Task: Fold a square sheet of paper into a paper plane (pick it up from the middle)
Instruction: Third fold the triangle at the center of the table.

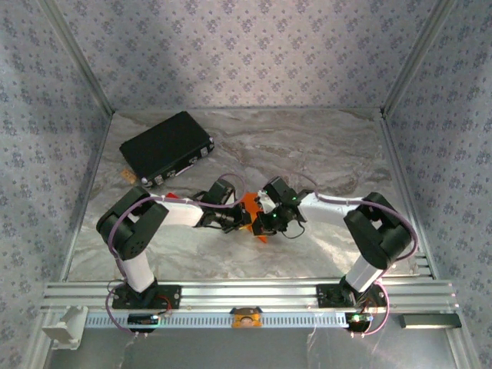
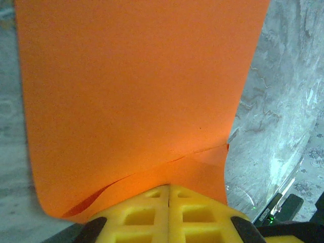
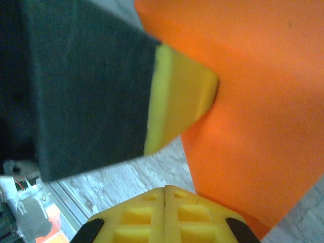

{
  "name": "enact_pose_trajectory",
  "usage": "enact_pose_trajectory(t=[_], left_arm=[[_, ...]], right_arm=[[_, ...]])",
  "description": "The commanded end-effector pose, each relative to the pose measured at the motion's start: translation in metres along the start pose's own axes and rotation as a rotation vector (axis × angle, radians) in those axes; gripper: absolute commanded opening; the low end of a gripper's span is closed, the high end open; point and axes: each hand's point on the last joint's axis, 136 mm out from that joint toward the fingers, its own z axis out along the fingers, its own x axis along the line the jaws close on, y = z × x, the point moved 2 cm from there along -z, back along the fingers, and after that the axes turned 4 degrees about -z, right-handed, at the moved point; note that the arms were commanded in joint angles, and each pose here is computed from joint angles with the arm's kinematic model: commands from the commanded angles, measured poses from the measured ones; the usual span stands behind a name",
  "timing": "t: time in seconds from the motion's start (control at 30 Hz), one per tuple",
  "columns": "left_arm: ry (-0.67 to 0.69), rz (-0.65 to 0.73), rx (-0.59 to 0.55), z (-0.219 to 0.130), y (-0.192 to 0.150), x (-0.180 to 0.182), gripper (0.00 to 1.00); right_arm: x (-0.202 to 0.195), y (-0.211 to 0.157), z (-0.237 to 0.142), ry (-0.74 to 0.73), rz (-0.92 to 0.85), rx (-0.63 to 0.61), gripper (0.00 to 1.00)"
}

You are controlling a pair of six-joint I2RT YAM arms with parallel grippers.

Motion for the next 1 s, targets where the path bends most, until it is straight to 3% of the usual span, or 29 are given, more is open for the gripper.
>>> enact_pose_trajectory(t=[0.0, 0.3, 0.97], left_arm=[[0.072, -0.013, 0.009, 0.003, -0.006, 0.017, 0.00], [0.076, -0.017, 0.004, 0.004, -0.005, 0.019, 0.00], [0.084, -0.033, -0.006, 0.003, -0.005, 0.025, 0.00]], right_arm=[[0.001, 0.013, 0.007, -0.013, -0.016, -0.005, 0.06], [-0.015, -0.005, 0.019, -0.024, 0.032, 0.021, 0.06], [-0.033, -0.053, -0.001, -0.063, 0.132, -0.004, 0.08]])
